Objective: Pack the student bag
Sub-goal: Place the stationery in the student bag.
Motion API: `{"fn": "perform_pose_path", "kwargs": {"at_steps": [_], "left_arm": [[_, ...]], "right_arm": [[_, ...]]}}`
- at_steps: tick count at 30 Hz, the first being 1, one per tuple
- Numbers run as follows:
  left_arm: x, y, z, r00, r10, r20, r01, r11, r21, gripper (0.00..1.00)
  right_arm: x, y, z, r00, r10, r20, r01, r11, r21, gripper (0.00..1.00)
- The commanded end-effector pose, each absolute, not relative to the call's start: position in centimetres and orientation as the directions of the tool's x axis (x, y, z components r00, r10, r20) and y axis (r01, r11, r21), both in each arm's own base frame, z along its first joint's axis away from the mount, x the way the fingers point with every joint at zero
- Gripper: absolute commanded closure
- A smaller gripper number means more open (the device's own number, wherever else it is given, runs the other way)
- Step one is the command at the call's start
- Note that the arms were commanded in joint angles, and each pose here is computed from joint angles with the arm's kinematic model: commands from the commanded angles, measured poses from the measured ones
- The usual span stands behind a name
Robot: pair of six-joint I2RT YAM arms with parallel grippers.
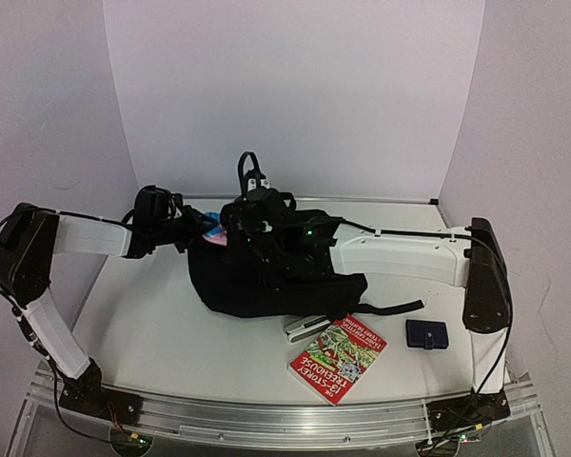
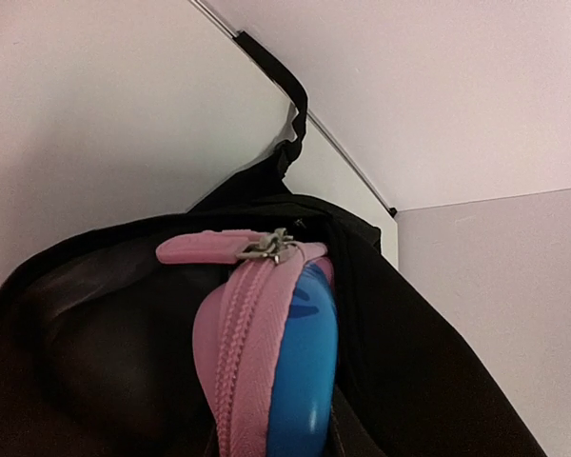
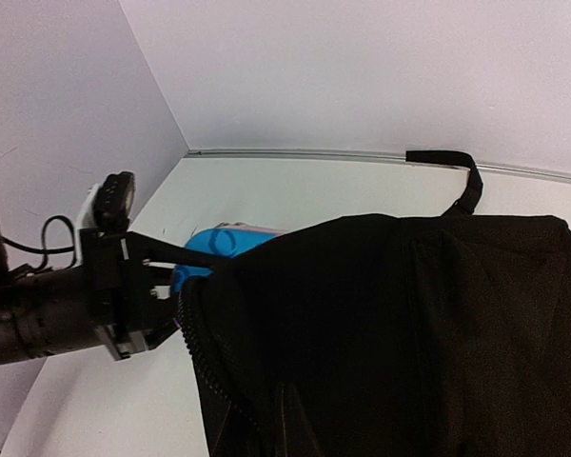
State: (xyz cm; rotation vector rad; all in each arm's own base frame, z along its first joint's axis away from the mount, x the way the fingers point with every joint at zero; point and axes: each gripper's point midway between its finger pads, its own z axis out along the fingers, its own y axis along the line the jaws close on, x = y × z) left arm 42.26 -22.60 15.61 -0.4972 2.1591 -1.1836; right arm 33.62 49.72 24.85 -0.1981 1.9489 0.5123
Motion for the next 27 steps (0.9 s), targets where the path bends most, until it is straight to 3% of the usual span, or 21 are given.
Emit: {"fn": "perform_pose_path", "kwargs": {"at_steps": [1,9,14,20,23,27], "left_arm": [[46.0,-26.1,18.9,-0.671,-0.593,-0.446,0.123,0.504,-0.855,0.87],[49.0,-30.7,16.3,-0.655,-0.559,-0.509,0.180,0.538,-0.823,0.86],[49.3,-33.2,14.7,-0.661,-0.545,-0.515,0.186,0.547,-0.817,0.77],[48.6,-33.6,12.1,-0.710,-0.491,-0.504,0.152,0.593,-0.791,0.58],[47.5,-32.6,12.8,-0.709,-0.452,-0.541,0.174,0.632,-0.755,0.41],[45.0,-29.8,14.4,-0.703,-0.413,-0.578,0.164,0.698,-0.697,0.27]], "right_arm": [[32.5,49.5,31.4,-0.385,0.241,-0.891,-0.393,0.830,0.395,1.00],[32.2,49.2,31.4,-0.406,0.264,-0.875,-0.386,0.818,0.426,1.00],[32.3,49.1,30.9,-0.410,0.262,-0.873,-0.377,0.823,0.424,1.00],[32.2,48.3,30.8,-0.408,0.272,-0.872,-0.356,0.832,0.426,1.00],[32.3,47.6,30.2,-0.403,0.258,-0.878,-0.338,0.850,0.405,1.00],[32.2,46.8,29.0,-0.404,0.228,-0.886,-0.318,0.873,0.370,1.00]]}}
